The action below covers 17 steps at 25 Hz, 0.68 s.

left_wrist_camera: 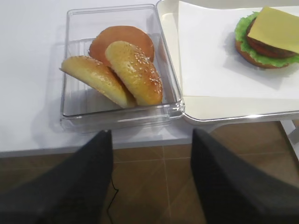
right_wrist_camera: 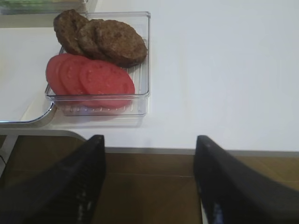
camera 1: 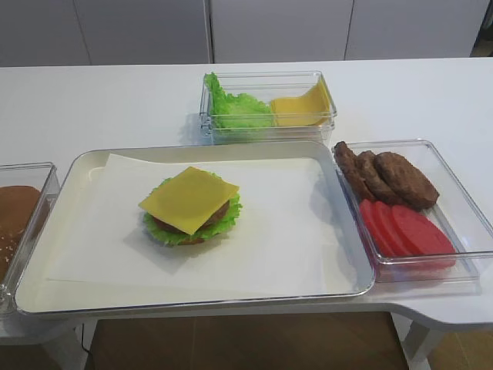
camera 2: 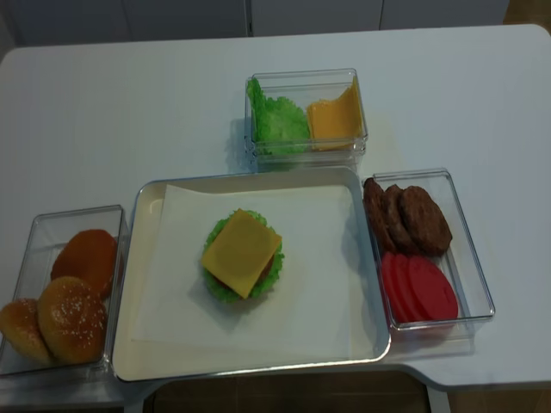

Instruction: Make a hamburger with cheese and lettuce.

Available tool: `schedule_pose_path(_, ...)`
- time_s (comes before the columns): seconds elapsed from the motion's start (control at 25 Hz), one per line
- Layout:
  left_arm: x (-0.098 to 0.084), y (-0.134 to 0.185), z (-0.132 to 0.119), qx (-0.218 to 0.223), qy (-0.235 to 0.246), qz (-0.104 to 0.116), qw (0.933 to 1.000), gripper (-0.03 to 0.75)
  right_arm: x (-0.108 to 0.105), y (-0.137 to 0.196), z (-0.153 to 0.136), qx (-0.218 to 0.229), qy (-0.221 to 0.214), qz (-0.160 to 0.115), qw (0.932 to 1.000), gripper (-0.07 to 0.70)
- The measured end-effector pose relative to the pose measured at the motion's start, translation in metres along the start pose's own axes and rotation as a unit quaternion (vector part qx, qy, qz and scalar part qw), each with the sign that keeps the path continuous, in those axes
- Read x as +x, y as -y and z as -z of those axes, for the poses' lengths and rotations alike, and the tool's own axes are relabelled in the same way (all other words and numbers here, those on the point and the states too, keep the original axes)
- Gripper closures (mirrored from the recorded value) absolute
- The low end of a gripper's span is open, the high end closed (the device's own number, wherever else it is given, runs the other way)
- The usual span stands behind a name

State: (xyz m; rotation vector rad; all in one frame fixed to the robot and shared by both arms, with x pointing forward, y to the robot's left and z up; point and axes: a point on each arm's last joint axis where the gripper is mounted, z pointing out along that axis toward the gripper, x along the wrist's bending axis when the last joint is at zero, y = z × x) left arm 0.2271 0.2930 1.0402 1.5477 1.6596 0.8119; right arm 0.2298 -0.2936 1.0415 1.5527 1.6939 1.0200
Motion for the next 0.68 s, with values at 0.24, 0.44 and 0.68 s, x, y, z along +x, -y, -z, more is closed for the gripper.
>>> schedule_pose_path(0.24,0.0,0.0,0.0,0.0,0.0,0.0,1.0,0.313,0.0,0.0,0.0,0.0,0.0,0.0,1.0,0.181)
schedule_pose_path(0.44,0.0,0.0,0.0,0.0,0.0,0.0,1.0,0.313,0.0,0.0,0.0,0.0,0.0,0.0,1.0,0.181)
schedule_pose_path(0.68,0.0,0.0,0.0,0.0,0.0,0.0,1.0,0.313,0.0,0.0,0.0,0.0,0.0,0.0,1.0,0.181)
